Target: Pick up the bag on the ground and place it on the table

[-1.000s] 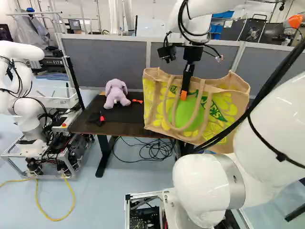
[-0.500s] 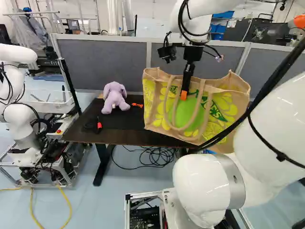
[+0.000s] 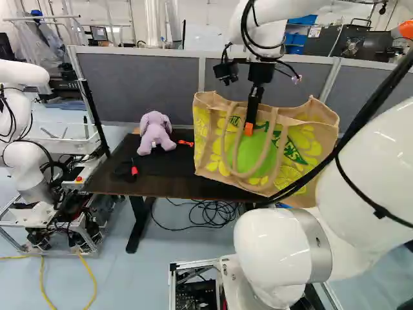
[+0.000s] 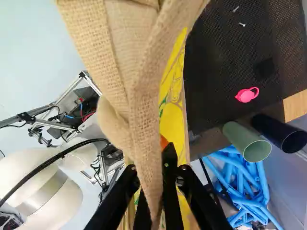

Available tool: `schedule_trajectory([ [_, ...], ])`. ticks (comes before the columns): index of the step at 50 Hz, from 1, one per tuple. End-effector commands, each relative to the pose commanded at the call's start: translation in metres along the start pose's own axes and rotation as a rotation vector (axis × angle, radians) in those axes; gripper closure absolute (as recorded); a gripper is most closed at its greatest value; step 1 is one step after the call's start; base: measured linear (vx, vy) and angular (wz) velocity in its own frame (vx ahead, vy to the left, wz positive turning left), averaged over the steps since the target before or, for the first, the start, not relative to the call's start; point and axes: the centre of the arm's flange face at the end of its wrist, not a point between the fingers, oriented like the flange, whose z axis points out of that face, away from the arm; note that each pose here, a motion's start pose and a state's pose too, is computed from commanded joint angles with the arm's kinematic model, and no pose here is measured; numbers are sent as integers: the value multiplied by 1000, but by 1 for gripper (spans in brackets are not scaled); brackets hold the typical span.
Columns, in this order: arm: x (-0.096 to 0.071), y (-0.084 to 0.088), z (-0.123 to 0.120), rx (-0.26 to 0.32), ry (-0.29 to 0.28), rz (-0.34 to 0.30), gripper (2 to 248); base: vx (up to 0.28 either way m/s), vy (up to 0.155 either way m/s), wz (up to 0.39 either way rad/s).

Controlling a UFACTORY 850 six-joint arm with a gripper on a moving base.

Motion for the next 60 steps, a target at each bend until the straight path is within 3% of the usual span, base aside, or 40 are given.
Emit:
schedule_trajectory([
  [9,0,0,0,0,0,-49,229,0,0,0],
  [38,0,0,0,0,0,-341,229,0,0,0],
  [52,0,0,0,0,0,-368,229,0,0,0],
  [60,10,2,0,2,-2,-387,229,0,0,0],
])
